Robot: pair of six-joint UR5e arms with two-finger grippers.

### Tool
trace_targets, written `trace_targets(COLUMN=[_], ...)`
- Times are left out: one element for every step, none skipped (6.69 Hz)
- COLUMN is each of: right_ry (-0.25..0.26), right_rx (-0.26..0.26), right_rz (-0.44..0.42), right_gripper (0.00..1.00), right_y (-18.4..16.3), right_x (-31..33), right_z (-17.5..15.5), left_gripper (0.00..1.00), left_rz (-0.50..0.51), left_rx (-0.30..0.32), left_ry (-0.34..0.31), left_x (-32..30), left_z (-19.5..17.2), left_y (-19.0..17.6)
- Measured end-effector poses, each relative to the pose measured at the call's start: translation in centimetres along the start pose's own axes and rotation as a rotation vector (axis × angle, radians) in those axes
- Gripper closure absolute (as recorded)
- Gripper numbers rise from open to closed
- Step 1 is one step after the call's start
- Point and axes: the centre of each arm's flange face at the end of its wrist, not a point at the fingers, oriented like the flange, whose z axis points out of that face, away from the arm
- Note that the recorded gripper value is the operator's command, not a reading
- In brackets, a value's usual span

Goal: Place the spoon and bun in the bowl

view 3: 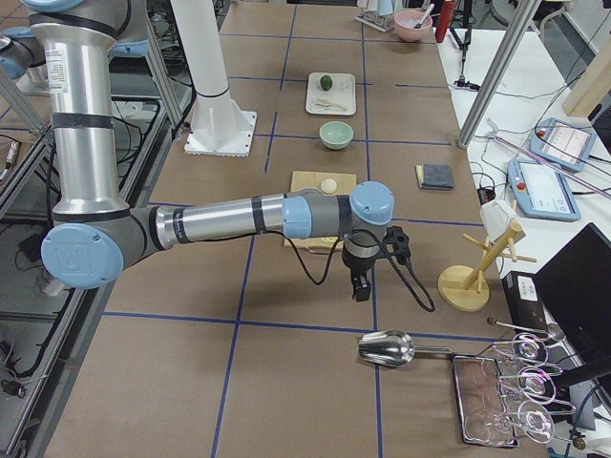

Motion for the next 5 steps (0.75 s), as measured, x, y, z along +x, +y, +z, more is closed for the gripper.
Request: trace_targets(right_ry=[-0.009, -0.028, -0.046, -0.052, -0.055], right_rx=[0.004, 0.005, 0.003, 0.001, -0.004], right_rz=[-0.002, -0.001, 0.004, 0.008, 0.012], right_gripper=[0.0, 0.0, 0.0, 0.0, 0.0], right_y=[0.0, 0.0, 0.2, 0.3, 0.4], right_x=[-0.2, -0.4, -0.4, -0.3, -0.2], right_z=[-0.1, -0.1, 0.0, 0.2, 0.4], left_gripper=[0.0, 0.0, 0.0, 0.0, 0.0], left_rz=[0.005, 0.003, 0.019, 0.042, 0.069], left_rx=[-0.002, -0.002, -0.003, -0.009, -0.006], left_ry=[-0.002, -0.008, -0.029, -0.049, -0.057], left_x=[0.0, 0.5, 1.6, 2.6, 3.1], left_z=[-0.2, -0.7, -1.1, -0.8, -0.5], left_y=[-0.2, -0.2, 0.1, 0.1, 0.0])
